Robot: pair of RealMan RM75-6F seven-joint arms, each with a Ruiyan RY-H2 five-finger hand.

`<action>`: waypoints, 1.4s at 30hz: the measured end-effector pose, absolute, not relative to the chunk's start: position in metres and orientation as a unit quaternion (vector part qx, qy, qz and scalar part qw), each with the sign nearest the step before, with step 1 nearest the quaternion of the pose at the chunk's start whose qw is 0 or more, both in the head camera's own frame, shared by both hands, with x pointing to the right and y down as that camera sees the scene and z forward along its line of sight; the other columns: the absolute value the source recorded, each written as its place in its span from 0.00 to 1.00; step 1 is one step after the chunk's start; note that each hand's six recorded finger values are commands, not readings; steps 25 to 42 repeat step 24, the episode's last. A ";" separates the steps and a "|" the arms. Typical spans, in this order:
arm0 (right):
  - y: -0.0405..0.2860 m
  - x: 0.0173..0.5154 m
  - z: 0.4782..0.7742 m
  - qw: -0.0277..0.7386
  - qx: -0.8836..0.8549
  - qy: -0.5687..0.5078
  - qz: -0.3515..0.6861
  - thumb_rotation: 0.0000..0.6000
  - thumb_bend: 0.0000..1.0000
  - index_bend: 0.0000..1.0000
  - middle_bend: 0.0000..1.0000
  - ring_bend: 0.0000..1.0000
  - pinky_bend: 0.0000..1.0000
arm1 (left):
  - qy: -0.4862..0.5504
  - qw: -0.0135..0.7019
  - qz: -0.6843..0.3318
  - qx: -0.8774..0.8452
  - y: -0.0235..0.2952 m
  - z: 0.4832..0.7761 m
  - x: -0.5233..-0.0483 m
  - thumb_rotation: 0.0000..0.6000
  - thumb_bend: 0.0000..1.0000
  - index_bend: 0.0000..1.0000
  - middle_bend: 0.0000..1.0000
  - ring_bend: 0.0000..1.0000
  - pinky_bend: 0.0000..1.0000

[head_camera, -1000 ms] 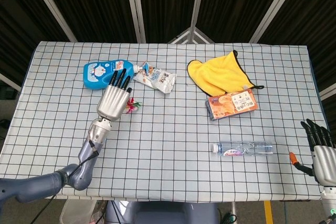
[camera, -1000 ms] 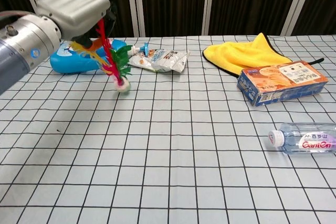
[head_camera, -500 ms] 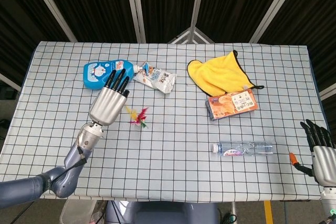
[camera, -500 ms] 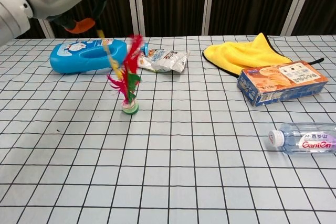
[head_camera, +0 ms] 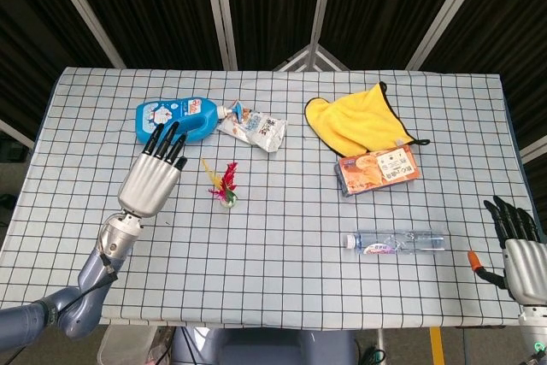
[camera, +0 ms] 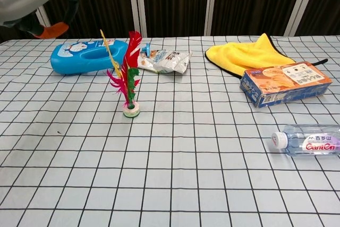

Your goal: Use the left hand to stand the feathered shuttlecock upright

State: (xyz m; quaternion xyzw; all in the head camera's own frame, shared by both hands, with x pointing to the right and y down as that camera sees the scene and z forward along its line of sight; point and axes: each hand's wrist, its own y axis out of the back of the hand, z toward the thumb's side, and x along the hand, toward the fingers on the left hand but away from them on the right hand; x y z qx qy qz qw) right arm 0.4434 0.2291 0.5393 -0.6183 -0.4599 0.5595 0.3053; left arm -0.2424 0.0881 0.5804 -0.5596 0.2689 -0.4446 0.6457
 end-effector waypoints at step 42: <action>0.230 0.442 0.542 0.313 -0.616 -0.445 0.569 1.00 0.39 0.00 0.00 0.00 0.00 | 0.364 0.499 -0.518 -0.592 0.195 0.544 -0.383 1.00 0.07 0.00 0.00 0.00 0.00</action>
